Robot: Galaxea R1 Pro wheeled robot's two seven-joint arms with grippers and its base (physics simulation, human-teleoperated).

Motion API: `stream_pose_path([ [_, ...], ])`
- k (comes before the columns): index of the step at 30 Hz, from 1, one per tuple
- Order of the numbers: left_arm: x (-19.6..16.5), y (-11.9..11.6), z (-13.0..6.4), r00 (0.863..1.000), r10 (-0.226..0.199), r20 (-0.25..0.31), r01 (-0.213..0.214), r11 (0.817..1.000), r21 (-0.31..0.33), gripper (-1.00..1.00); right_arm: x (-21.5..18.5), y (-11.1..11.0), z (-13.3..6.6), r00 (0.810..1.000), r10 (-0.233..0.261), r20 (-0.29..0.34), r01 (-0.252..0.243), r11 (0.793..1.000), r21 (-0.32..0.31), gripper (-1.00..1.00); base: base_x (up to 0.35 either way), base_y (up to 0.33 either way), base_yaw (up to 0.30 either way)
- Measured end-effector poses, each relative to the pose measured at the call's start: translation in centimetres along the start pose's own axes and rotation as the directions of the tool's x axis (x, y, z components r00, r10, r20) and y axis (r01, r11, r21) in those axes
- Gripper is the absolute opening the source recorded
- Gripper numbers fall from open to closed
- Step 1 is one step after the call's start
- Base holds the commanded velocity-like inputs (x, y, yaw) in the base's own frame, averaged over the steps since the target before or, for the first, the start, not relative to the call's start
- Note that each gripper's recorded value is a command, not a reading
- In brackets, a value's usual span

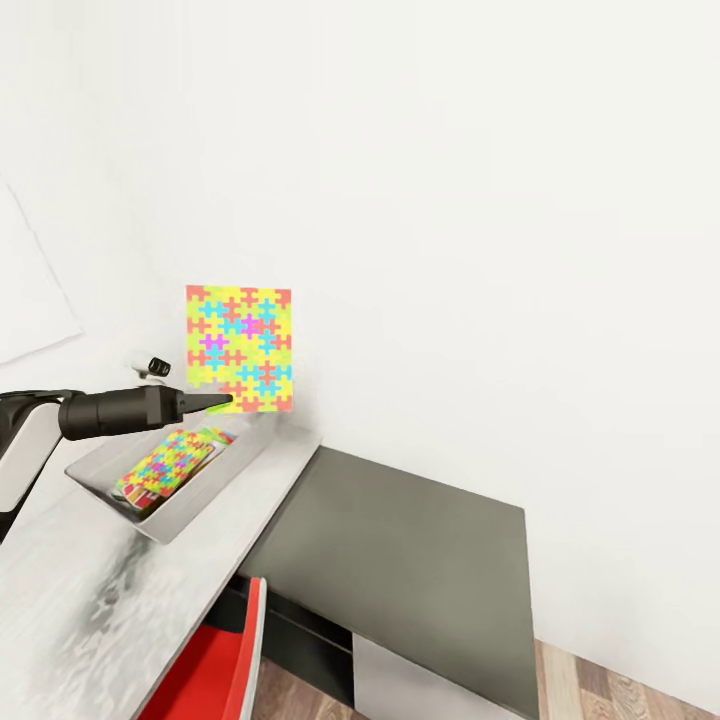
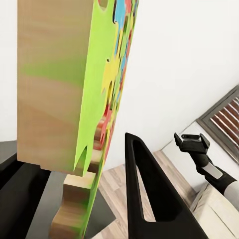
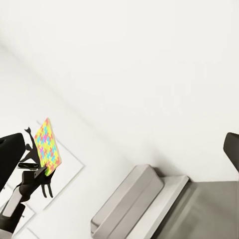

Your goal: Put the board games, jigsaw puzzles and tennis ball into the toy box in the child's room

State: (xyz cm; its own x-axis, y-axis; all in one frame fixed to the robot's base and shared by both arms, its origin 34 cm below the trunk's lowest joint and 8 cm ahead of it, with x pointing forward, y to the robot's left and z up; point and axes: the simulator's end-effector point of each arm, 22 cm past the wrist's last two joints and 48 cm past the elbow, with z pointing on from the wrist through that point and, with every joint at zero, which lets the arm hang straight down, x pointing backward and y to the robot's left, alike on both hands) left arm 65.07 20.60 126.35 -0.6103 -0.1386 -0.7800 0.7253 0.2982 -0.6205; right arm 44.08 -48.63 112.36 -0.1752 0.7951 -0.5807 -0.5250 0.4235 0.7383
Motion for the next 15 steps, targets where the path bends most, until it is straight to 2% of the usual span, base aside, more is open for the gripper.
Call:
stream_pose_path([
  [8, -0.04, -0.08, -0.02, 1.0, 0.002, 0.0, -0.002, 1.0, 0.0, -1.0, -0.04, 0.07, 0.02, 1.0, -0.001, 0.0, 0.001, 1.0, -0.002, 1.0, 0.01, 0.003, -0.008],
  [15, -0.04, -0.08, -0.03, 1.0, 0.002, 0.0, -0.002, 1.0, 0.0, -1.0, -0.03, 0.06, 0.0, 1.0, -0.001, 0.001, 0.001, 1.0, -0.001, 1.0, 0.124, 0.066, -0.001],
])
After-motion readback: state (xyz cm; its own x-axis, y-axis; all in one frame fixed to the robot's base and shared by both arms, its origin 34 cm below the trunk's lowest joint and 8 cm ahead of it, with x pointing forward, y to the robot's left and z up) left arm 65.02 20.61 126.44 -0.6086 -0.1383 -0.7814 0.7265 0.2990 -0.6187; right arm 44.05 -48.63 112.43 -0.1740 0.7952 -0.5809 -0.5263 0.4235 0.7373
